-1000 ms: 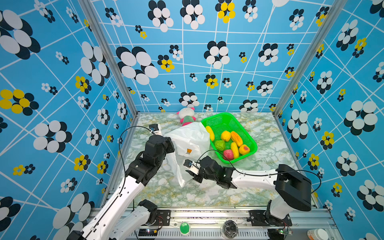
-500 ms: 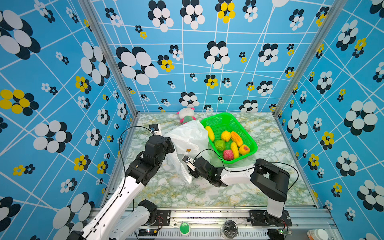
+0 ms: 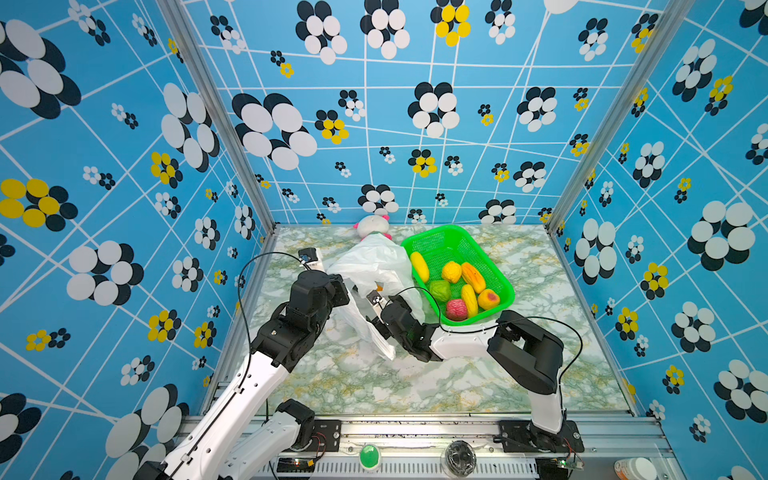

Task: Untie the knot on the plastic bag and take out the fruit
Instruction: 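Lower the right gripper into the bag toward the green-orange mango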

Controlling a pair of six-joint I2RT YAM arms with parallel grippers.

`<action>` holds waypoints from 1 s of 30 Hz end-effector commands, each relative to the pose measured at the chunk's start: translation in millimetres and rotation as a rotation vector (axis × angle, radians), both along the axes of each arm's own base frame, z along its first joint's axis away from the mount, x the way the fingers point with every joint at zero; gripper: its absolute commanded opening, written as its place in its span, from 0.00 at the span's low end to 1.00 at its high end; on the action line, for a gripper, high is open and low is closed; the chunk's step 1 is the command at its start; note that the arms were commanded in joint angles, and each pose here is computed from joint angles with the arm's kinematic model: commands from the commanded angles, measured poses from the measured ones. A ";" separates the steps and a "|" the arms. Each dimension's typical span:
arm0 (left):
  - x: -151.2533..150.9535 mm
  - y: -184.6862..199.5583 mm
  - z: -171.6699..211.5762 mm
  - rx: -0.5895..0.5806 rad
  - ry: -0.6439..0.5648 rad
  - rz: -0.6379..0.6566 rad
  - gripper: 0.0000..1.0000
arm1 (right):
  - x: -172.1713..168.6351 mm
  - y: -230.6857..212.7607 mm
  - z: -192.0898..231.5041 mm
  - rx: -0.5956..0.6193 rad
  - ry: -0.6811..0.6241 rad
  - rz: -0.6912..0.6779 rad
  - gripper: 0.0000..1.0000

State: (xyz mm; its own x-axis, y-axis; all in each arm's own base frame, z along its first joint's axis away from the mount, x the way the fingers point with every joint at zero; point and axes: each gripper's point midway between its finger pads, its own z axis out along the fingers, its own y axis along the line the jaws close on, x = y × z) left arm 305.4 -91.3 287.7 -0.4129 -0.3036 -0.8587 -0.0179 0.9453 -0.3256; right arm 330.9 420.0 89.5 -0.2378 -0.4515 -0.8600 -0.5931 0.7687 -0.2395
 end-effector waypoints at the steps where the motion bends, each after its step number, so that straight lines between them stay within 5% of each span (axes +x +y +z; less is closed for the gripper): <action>1: -3.3 -1.0 6.7 -0.023 -0.021 -0.015 0.04 | 11.6 -7.3 -7.3 -0.017 0.038 -0.102 0.99; 18: -4.2 -52.8 15.9 -0.015 -0.041 -0.237 0.00 | 34.1 6.1 -23.7 -0.025 0.146 -0.166 0.99; 30: -8.0 -58.0 20.3 -0.028 -0.058 -0.265 0.00 | 68.7 29.1 -59.2 -0.022 0.278 -0.157 0.95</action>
State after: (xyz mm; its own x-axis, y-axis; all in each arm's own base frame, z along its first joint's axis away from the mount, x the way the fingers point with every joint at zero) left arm 299.6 -143.6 289.7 -0.4636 -0.2123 -0.8602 0.2036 0.9194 -0.3366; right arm 400.4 449.9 46.0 -0.4788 -0.3996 -0.7817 -0.4994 0.8563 -0.1319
